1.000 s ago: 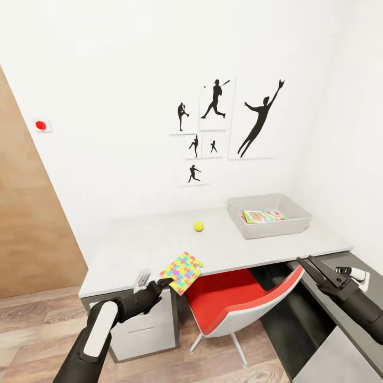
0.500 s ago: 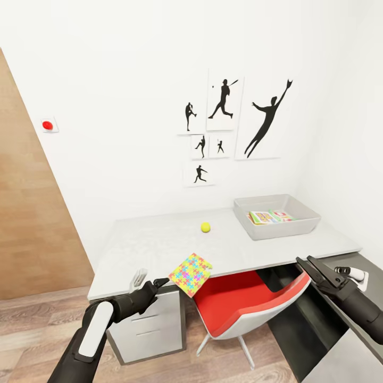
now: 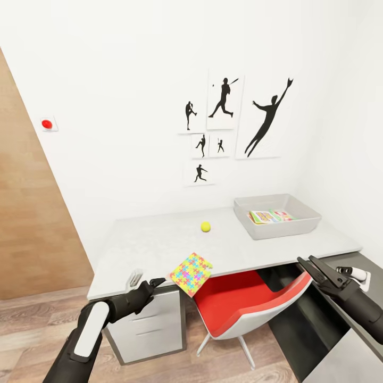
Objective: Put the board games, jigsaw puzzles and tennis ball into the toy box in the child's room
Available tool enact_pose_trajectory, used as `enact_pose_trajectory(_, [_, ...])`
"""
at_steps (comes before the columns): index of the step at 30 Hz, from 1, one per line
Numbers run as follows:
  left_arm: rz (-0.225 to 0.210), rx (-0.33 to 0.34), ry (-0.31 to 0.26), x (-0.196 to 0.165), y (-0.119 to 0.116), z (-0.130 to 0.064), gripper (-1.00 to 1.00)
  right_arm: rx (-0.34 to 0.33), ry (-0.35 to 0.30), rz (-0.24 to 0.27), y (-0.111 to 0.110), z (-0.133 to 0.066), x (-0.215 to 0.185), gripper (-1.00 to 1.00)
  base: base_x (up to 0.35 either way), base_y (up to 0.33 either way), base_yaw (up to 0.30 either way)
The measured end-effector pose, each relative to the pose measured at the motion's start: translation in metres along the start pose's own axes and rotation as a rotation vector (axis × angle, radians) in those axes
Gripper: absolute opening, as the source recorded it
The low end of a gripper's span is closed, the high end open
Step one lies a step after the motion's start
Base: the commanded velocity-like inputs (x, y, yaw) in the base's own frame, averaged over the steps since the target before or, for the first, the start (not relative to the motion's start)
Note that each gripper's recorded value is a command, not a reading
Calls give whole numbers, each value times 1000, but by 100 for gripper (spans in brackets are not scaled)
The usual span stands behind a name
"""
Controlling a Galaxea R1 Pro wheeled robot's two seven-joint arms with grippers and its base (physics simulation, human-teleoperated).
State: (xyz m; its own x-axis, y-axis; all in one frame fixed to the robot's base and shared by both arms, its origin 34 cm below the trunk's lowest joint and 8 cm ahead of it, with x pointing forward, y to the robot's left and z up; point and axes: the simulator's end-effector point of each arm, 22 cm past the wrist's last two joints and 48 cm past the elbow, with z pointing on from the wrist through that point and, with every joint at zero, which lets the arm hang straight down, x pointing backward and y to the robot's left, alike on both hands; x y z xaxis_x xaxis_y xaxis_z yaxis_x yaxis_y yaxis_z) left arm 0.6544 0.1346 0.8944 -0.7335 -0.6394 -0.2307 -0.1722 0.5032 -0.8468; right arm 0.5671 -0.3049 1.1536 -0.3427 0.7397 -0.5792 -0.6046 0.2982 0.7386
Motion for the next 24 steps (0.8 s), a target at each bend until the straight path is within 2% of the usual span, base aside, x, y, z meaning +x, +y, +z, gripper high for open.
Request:
enact_pose_trajectory(10, [-5,-6,-17,-9,15,1,100,-1,-10,-5,-9,-5,2,100,0,0,0])
enact_pose_trajectory(14, [-6,-4,-17,-8,18,5,100,-36,-18,-10,-5,-8,1,100,0,0,0])
enact_pose_trajectory(17, [-24,-20,-1,-1,31,10,100,-61,-41,-22,-2,-16,-6,100,0,0,0])
enact_pose_trajectory(20, [-65,-51,40,17,54,18,100,-74,-60,-33,-1,-23,-12,100,0,0,0])
enact_pose_trajectory(24, [-87,-43,61,26,63,24,100,-80,-69,-39,-3,-27,-13,100,0,0,0])
